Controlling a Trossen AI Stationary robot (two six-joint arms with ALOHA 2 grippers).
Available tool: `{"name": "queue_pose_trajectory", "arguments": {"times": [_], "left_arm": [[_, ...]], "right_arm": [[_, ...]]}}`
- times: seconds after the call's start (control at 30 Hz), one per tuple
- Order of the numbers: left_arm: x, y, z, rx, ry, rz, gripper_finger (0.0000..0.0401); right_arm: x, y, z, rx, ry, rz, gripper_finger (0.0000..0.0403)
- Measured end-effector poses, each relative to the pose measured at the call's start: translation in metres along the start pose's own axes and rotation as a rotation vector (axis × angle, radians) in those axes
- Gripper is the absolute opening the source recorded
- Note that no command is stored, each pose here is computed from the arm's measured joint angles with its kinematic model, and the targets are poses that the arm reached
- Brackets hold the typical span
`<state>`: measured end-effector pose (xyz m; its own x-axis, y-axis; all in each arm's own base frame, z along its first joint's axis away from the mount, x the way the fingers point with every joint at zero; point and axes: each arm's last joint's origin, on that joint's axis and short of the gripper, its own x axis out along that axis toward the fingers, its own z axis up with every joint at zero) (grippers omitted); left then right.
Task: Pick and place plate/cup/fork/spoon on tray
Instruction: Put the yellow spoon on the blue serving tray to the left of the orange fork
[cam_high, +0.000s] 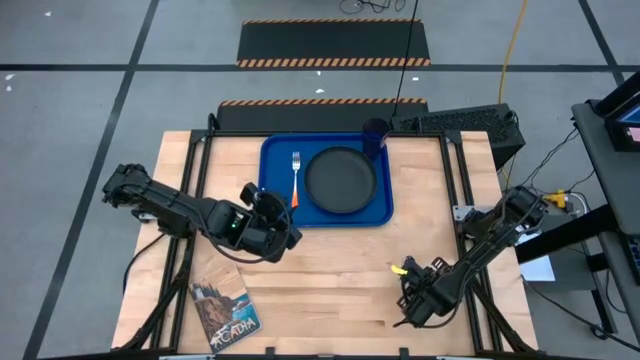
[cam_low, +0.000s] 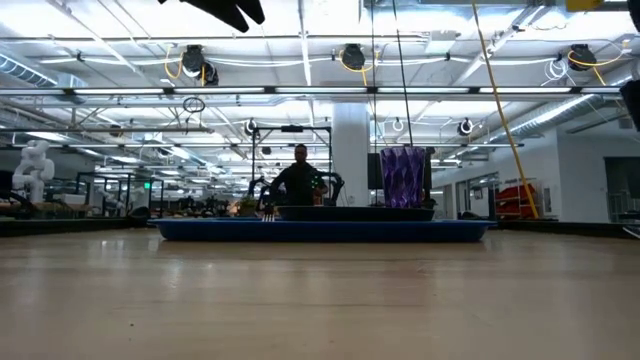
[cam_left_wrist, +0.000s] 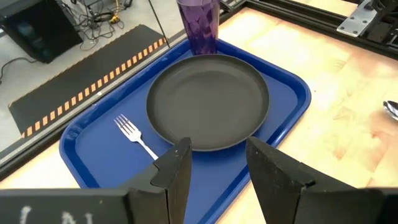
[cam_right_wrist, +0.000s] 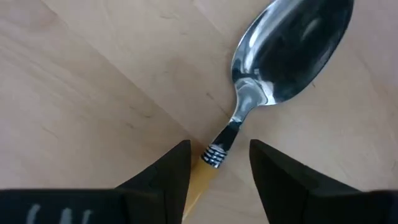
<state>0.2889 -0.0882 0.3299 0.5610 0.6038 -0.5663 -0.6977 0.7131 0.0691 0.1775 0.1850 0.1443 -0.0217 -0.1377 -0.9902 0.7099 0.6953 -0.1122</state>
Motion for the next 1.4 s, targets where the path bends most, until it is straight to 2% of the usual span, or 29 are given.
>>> {"name": "queue_pose_trajectory", "arguments": {"times": [0.2,0.37,0.6,0.77,1.0,1.2,1.4], "left_arm": [[0.000,0.000,0.000,0.001,0.000,0.000,0.0157],[0.000,0.000,0.000,0.001,0.000,0.001,0.0157],[-0.001,-0.001,-0.001,0.006,0.000,-0.005,0.0157],[-0.001,-0.001,-0.001,0.017,0.000,-0.004,0.0157],[-0.001,-0.001,-0.001,0.093,0.000,-0.003,0.0157],[0.000,0.000,0.000,0.094,0.000,0.002,0.0157],[0.004,0.002,0.003,0.149,-0.001,0.011,0.0157]], "right_arm": [[0.003,-0.001,0.002,-0.014,0.004,0.009,0.0083],[0.002,0.001,0.002,-0.089,-0.026,0.041,0.0017],[-0.007,-0.002,0.006,-0.147,-0.150,0.092,0.0037],[-0.022,-0.008,0.018,-0.211,-0.267,0.119,0.0020],[-0.048,-0.020,0.044,-0.290,-0.500,0.153,0.0028],[-0.073,-0.029,0.072,-0.371,-0.666,0.207,0.0028],[-0.093,-0.034,0.102,-0.439,-0.866,0.231,0.0029]]}}
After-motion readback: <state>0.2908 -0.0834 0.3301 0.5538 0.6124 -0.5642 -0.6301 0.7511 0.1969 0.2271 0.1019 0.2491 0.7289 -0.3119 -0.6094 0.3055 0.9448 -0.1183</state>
